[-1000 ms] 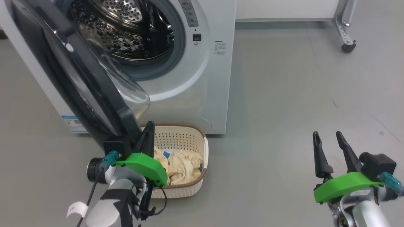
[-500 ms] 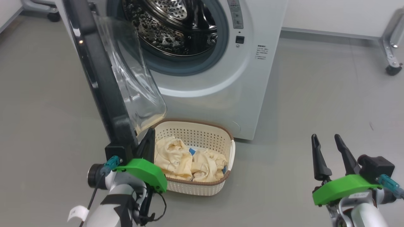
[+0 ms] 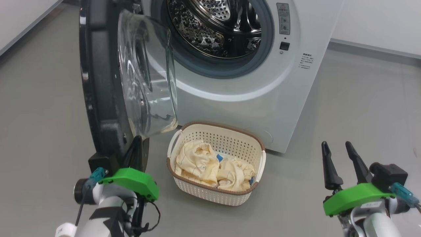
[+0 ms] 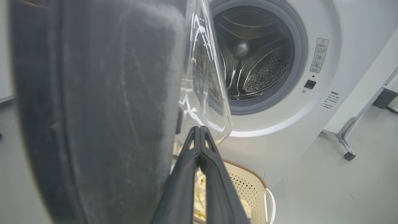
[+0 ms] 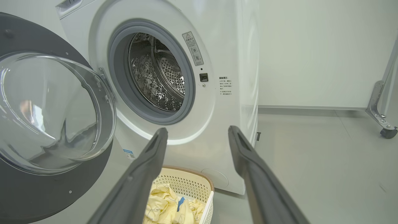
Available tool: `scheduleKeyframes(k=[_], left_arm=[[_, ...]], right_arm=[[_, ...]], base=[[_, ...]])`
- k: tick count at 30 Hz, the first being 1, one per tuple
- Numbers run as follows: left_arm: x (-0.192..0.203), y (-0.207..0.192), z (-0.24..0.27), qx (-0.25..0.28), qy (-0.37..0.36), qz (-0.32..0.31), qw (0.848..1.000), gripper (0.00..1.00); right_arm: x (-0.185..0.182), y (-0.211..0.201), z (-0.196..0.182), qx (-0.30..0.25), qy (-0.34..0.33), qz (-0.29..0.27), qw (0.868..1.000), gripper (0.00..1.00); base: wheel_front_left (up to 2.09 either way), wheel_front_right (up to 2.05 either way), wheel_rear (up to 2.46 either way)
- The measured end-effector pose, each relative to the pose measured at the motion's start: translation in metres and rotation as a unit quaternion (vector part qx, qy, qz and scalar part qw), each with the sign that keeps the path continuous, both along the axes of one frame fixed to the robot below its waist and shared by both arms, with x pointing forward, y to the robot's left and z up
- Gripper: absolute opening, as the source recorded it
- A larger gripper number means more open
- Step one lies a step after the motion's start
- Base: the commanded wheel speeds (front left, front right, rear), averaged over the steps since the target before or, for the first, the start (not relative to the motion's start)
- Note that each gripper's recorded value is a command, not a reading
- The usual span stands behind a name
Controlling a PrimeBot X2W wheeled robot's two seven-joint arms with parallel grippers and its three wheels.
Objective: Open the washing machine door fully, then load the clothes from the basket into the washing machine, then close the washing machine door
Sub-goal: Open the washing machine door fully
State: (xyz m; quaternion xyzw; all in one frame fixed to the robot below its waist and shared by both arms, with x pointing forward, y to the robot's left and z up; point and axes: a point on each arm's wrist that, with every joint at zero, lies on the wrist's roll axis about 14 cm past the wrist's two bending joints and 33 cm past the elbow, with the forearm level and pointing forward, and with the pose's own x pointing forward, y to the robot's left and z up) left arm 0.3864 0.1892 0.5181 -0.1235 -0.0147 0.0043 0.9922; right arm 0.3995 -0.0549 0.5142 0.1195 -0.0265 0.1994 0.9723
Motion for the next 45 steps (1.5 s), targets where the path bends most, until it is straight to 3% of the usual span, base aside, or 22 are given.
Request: scheduleKeyframes(k=[21, 45], left_arm=[[-0.028, 0.095, -0.005, 0.003, -0.001, 0.128, 0.992, 0.0], [-0.006, 0.181, -0.02, 0.026, 0.032, 0.236, 0.971, 0.0]], right_arm=[[0.006, 0.019, -0.021, -0.005, 0.028, 0.03, 0.999, 1.0], [0.058, -0.009, -0.073, -0.054, 0.061, 0.025, 0.996, 1.0]], base=[[0.0, 0.0, 0.0], [0.0, 0.0, 0.0]])
